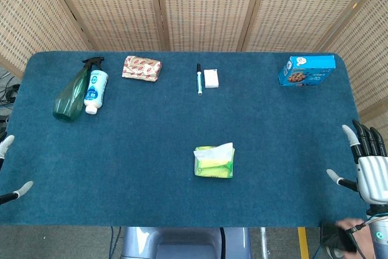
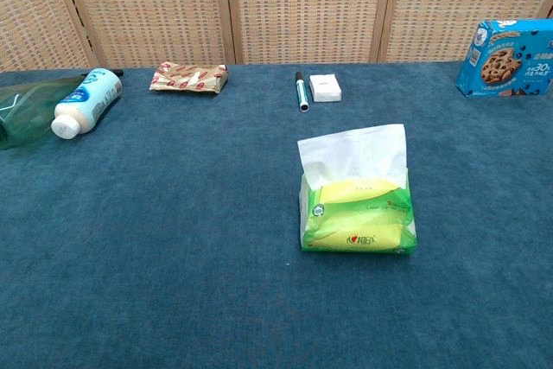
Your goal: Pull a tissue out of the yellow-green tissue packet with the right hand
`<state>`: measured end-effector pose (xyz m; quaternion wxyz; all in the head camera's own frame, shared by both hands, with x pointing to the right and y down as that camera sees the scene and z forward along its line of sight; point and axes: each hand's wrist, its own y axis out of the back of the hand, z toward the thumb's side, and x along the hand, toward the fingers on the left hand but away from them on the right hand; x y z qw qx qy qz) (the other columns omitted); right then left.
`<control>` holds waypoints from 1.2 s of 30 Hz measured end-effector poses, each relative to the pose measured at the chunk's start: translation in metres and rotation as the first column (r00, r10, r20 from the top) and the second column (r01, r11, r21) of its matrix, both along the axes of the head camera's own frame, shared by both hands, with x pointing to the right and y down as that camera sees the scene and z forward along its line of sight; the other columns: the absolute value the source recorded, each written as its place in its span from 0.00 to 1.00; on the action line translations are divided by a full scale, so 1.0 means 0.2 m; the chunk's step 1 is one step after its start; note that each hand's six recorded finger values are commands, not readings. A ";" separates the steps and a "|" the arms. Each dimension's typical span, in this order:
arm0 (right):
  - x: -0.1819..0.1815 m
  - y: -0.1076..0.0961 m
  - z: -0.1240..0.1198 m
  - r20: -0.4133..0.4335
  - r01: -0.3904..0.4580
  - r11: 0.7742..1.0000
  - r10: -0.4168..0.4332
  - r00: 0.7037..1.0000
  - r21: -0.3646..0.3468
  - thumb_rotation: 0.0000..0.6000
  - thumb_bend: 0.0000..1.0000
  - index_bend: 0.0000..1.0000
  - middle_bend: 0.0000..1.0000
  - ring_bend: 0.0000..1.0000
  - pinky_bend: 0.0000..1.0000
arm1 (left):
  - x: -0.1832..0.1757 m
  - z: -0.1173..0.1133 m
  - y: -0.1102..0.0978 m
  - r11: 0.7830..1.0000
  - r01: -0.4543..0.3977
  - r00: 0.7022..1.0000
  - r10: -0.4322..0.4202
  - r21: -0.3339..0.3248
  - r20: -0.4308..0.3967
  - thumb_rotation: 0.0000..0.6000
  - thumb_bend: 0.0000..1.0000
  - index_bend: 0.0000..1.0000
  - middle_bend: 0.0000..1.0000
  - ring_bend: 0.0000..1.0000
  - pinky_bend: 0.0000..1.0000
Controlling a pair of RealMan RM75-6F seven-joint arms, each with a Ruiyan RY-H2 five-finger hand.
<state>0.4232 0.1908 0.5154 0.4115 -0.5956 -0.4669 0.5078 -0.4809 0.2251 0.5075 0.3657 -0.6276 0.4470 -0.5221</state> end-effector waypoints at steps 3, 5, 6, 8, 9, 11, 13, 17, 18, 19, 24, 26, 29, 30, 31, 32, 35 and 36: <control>-0.01 0.00 0.01 0.006 0.008 1.000 -0.007 1.000 -0.012 1.00 0.10 0.00 0.00 0.00 0.00 | 0.00 0.00 0.00 1.000 0.003 1.000 -0.003 -0.003 0.003 1.00 0.00 0.00 0.00 0.00 0.00; -0.01 0.01 0.02 0.008 0.014 1.000 -0.014 1.000 -0.024 1.00 0.10 0.00 0.00 0.00 0.00 | 0.00 0.00 0.00 1.000 0.004 1.000 -0.004 -0.003 0.000 1.00 0.00 0.00 0.00 0.00 0.00; -0.01 0.00 0.02 0.007 0.016 0.999 -0.016 1.000 -0.029 1.00 0.10 0.00 0.00 0.00 0.00 | 0.00 0.00 -0.01 1.000 0.004 1.000 -0.004 -0.002 -0.002 1.00 0.00 0.00 0.00 0.00 0.00; -0.02 0.00 0.03 0.010 0.022 0.999 -0.022 1.000 -0.039 1.00 0.10 0.00 0.00 0.00 0.00 | -0.01 0.00 -0.01 1.000 0.005 1.000 -0.005 0.002 -0.006 1.00 0.00 0.00 0.00 0.00 0.00; -0.02 0.00 0.03 0.013 0.024 0.999 -0.023 1.000 -0.042 1.00 0.10 0.00 0.00 0.00 0.00 | -0.01 0.00 -0.01 1.000 0.005 1.000 -0.005 0.003 -0.008 1.00 0.00 0.00 0.00 0.00 0.00; -0.03 -0.01 0.04 0.026 0.029 0.998 -0.028 0.999 -0.049 1.00 0.10 0.00 0.00 0.00 0.00 | -0.01 -0.01 -0.01 1.000 0.009 1.000 -0.008 0.007 -0.010 1.00 0.00 0.00 0.00 0.00 0.00; -0.06 -0.03 0.04 0.046 0.040 0.997 -0.038 0.998 -0.063 1.00 0.10 0.00 0.00 0.00 0.00 | -0.01 0.00 -0.01 1.000 0.011 1.000 -0.011 0.009 -0.004 1.00 0.00 0.00 0.00 0.00 0.00; -0.18 -0.09 0.04 0.101 0.140 0.985 -0.130 0.986 -0.100 1.00 0.10 0.04 0.00 0.00 0.00 | -0.01 0.02 -0.03 1.000 0.012 1.000 -0.012 -0.007 0.002 1.00 0.00 0.00 0.00 0.00 0.00; -0.22 -0.11 0.04 0.118 0.169 0.979 -0.156 0.981 -0.111 1.00 0.10 0.05 0.00 0.00 0.00 | -0.01 0.03 -0.03 1.000 0.014 1.000 -0.014 -0.011 0.002 1.00 0.00 0.00 0.00 0.00 0.00; -0.27 -0.15 0.06 0.141 0.208 0.970 -0.190 0.972 -0.128 1.00 0.10 0.06 0.00 0.00 0.00 | -0.01 0.03 -0.04 1.000 0.016 1.000 -0.016 -0.013 0.003 1.00 0.00 0.00 0.00 0.00 0.00; -0.50 -0.30 0.16 0.244 0.357 0.907 -0.302 0.922 -0.226 1.00 0.09 0.07 0.00 0.00 0.00 | -0.04 0.04 -0.06 0.999 0.039 0.999 -0.039 -0.018 -0.002 1.00 0.00 0.00 0.00 0.00 0.00; -0.59 -0.35 0.22 0.270 0.411 0.867 -0.340 0.901 -0.282 1.00 0.10 0.07 0.00 0.00 0.00 | -0.05 0.04 -0.07 0.998 0.055 0.998 -0.055 -0.019 -0.005 1.00 0.00 0.00 0.00 0.00 0.00; -0.72 -0.40 0.31 0.288 0.471 0.805 -0.384 0.877 -0.360 1.00 0.10 0.11 0.03 0.00 0.01 | -0.07 0.04 -0.08 0.997 0.068 0.998 -0.068 -0.025 -0.006 1.00 0.00 0.00 0.00 0.00 0.00; -0.76 -0.41 0.34 0.292 0.484 0.787 -0.394 0.871 -0.382 1.00 0.10 0.13 0.03 0.00 0.01 | -0.07 0.05 -0.09 0.997 0.069 0.998 -0.070 -0.029 -0.005 1.00 0.00 0.00 0.00 0.00 0.00; -0.82 -0.43 0.37 0.298 0.500 0.765 -0.406 0.864 -0.406 1.00 0.11 0.14 0.05 0.00 0.02 | -0.07 0.05 -0.09 0.997 0.071 0.997 -0.071 -0.033 -0.005 1.00 0.00 0.00 0.00 0.00 0.00; -0.86 -0.44 0.40 0.304 0.510 0.749 -0.413 0.858 -0.422 1.00 0.12 0.16 0.06 0.00 0.03 | -0.08 0.06 -0.09 0.997 0.072 0.997 -0.072 -0.039 -0.004 1.00 0.00 0.00 0.00 0.00 0.00; -0.97 -0.47 0.47 0.310 0.533 0.707 -0.434 0.846 -0.464 1.00 0.14 0.19 0.13 0.00 0.07 | -0.09 0.07 -0.10 0.996 0.079 0.997 -0.079 -0.052 -0.005 1.00 0.00 0.00 0.00 0.00 0.00; -1.00 -0.48 0.49 0.306 0.537 0.699 -0.442 0.843 -0.472 1.00 0.14 0.20 0.15 0.01 0.09 | -0.09 0.07 -0.10 0.995 0.082 0.997 -0.082 -0.052 -0.005 1.00 0.00 0.00 0.00 0.00 0.00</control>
